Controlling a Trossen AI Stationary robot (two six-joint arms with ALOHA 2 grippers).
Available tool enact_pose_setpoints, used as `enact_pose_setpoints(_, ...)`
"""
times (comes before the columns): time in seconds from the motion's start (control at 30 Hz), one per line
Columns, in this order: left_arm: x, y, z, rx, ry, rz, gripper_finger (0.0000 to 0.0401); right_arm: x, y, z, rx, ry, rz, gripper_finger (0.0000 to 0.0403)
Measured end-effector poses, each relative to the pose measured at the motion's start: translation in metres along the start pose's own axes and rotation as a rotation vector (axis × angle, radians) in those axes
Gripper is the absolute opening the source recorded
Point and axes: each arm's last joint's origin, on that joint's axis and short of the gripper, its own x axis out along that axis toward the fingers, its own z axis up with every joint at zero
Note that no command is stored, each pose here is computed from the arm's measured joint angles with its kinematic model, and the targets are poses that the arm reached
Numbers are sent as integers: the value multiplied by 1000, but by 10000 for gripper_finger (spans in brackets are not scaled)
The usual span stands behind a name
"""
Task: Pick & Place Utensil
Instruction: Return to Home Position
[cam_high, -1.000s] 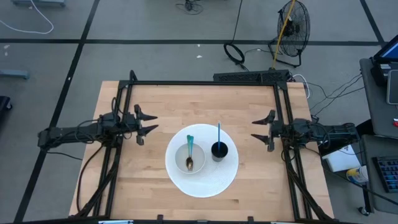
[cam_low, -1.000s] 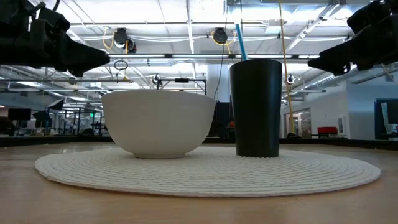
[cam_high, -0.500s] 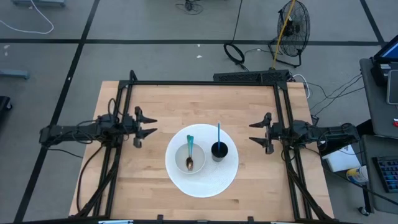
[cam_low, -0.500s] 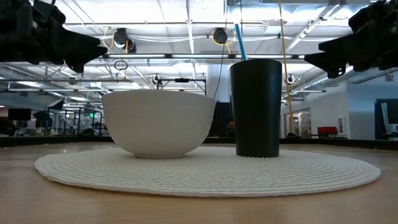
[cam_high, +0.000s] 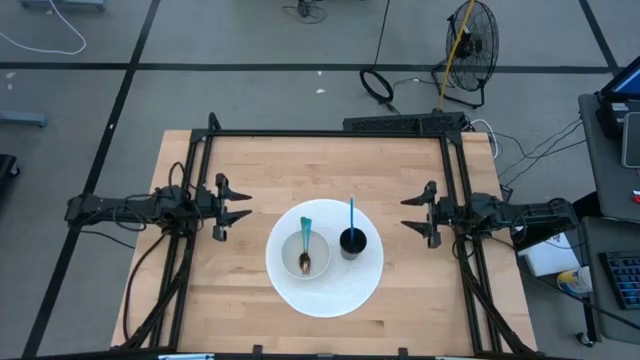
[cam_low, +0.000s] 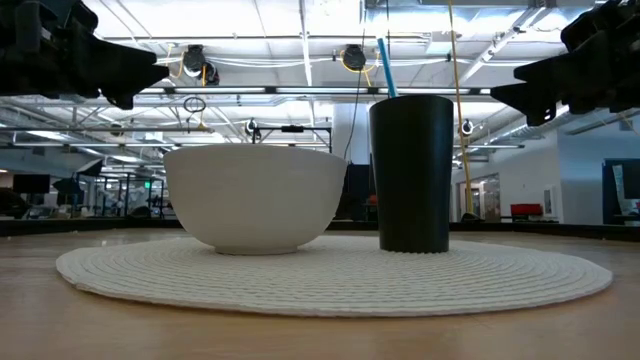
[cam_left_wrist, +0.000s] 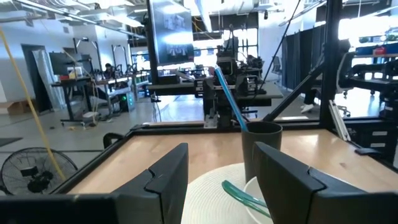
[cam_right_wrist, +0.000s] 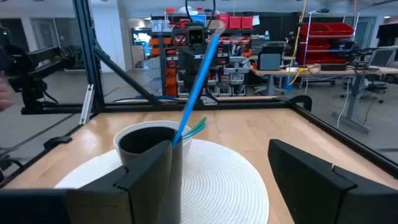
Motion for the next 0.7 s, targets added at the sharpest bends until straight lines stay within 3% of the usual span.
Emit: enact_pose_setpoints(0.7,-11,1,-1,5,14,26,186,0,0,0,4,-1,0,263)
